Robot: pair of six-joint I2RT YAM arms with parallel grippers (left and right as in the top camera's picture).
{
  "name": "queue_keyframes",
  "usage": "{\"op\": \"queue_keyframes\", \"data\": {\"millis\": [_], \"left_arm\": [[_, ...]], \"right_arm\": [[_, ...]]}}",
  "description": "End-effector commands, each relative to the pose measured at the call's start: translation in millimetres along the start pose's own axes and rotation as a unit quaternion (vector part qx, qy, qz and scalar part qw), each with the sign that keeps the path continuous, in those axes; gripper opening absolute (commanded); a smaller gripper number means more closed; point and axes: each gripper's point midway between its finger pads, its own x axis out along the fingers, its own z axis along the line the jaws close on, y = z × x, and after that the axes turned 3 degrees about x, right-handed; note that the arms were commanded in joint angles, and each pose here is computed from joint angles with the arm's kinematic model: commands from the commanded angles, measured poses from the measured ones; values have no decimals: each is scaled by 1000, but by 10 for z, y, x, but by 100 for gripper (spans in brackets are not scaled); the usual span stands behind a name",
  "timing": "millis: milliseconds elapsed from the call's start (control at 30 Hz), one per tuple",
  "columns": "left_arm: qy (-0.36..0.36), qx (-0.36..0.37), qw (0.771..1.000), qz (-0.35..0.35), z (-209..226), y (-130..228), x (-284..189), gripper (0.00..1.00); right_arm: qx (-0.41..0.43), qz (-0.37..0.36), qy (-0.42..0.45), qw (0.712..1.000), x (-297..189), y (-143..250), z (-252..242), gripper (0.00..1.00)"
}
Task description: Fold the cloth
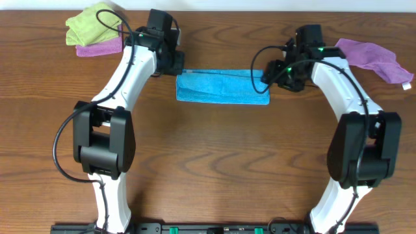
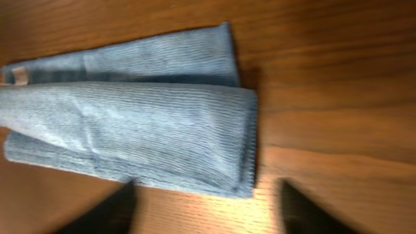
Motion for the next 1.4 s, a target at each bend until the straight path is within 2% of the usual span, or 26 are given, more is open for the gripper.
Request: {"op": "queue_keyframes", "data": {"millis": [0, 67, 100, 167, 233, 600, 800, 1033, 1367], "left_arm": [[-34, 52, 998, 4, -120, 5, 22, 6], [-57, 78, 995, 4, -187, 9, 26, 6], [-70, 97, 993, 3, -243, 3, 29, 6], [-90, 114, 989, -6, -310, -25, 38, 6], [-99, 119, 988, -14, -334, -46, 66, 6], [-88, 106, 989, 47, -307, 287, 536, 6], [-74, 97, 990, 73, -332, 434, 722, 6], [-74, 93, 988, 95, -304, 565, 910, 6], [-74, 93, 988, 94, -304, 564, 922, 6]], "right_arm": [[2, -10, 28, 1000, -124, -100, -234, 25], [14, -3, 34, 999, -166, -85, -354, 21], [23, 1, 37, 999, -190, -77, -433, 26], [31, 7, 41, 999, -225, -59, -539, 45], [40, 15, 45, 998, -255, -29, -628, 56], [30, 21, 47, 998, -269, -5, -669, 71], [29, 15, 46, 998, -268, -32, -664, 76], [20, 4, 21, 1000, -256, -99, -579, 99], [11, 28, -84, 996, -29, -73, -299, 96]]}}
